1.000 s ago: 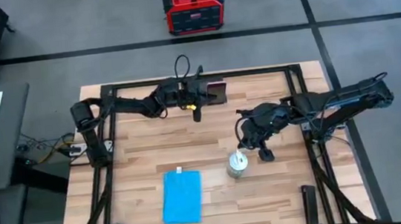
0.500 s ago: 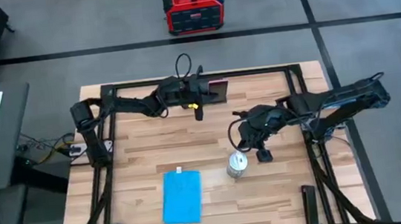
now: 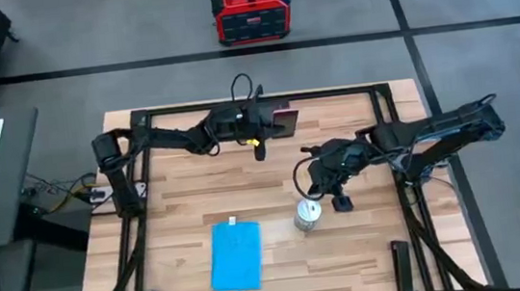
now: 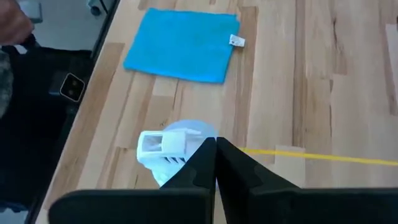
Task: Apply microfiber cloth
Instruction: Spray the front of the cellphone with the spray bottle
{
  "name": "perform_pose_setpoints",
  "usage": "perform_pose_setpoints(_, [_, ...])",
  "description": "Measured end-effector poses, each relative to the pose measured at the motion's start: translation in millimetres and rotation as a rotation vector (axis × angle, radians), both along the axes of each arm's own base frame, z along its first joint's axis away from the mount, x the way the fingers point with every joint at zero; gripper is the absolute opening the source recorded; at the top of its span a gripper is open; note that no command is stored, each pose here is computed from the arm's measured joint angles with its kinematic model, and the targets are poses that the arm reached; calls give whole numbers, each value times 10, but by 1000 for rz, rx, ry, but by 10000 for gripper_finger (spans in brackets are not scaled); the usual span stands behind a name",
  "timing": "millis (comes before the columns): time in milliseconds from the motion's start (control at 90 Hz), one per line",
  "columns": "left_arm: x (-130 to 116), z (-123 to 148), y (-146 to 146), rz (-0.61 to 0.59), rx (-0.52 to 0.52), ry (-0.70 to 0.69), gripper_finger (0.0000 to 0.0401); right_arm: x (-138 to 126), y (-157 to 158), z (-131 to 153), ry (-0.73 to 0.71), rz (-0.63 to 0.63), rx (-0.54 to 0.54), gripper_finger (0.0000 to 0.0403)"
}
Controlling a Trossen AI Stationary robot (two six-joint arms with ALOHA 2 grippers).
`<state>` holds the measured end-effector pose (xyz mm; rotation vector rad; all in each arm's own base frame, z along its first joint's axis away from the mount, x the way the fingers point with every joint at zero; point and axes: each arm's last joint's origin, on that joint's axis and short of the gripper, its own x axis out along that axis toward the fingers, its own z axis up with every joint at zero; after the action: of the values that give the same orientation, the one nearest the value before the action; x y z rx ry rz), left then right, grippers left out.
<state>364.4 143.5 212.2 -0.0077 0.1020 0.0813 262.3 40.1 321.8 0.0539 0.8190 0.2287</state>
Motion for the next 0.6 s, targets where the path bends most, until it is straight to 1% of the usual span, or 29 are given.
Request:
perform_pose_setpoints(356, [15, -1, -34, 13, -1, 1, 4, 0, 0, -1, 1, 0, 0, 0])
perform_pose_setpoints(600, [23, -11, -56, 16, -6, 12, 4, 86, 18, -75, 30, 5, -4, 0])
